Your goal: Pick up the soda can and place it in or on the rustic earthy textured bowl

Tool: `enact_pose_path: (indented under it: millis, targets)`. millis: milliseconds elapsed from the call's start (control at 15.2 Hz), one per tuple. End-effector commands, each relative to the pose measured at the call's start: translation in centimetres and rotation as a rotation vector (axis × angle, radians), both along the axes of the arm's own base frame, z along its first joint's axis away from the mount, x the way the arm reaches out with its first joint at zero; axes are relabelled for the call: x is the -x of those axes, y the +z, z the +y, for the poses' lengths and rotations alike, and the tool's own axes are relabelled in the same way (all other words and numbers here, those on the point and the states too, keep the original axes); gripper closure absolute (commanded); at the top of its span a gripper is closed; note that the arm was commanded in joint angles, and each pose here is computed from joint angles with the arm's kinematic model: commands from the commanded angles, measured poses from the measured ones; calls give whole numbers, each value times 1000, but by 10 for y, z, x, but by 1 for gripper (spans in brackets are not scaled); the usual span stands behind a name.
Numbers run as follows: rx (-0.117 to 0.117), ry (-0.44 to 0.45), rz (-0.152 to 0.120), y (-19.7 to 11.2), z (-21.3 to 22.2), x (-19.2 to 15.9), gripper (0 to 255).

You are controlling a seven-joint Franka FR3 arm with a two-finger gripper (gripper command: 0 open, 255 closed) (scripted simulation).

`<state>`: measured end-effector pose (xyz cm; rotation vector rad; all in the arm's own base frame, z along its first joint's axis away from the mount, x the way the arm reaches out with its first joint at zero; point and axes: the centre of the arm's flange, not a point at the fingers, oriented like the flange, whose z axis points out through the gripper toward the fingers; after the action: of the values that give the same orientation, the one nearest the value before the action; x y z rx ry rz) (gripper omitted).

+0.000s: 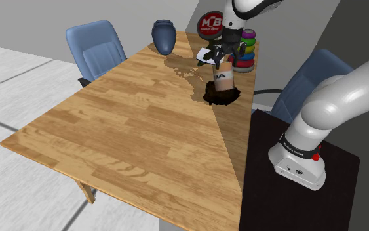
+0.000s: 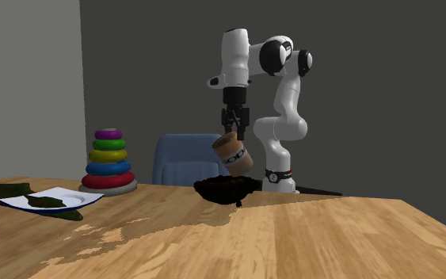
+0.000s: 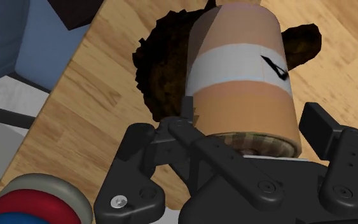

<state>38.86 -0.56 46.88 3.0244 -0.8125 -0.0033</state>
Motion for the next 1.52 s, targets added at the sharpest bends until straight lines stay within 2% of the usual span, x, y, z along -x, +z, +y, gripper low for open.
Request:
enact_pose_path:
  millis: [0, 528, 594, 924, 1188, 1452]
  targets:
    - [0, 0, -1, -10, 0, -1, 255]
    - [0, 0, -1, -13, 0, -1, 255]
    - [0, 0, -1, -13, 0, 0, 0]
    - [0, 0, -1, -13, 0, -1, 0]
    - [0, 0, -1, 37, 0, -1, 0]
    - [0, 0, -1, 37, 0, -1, 0]
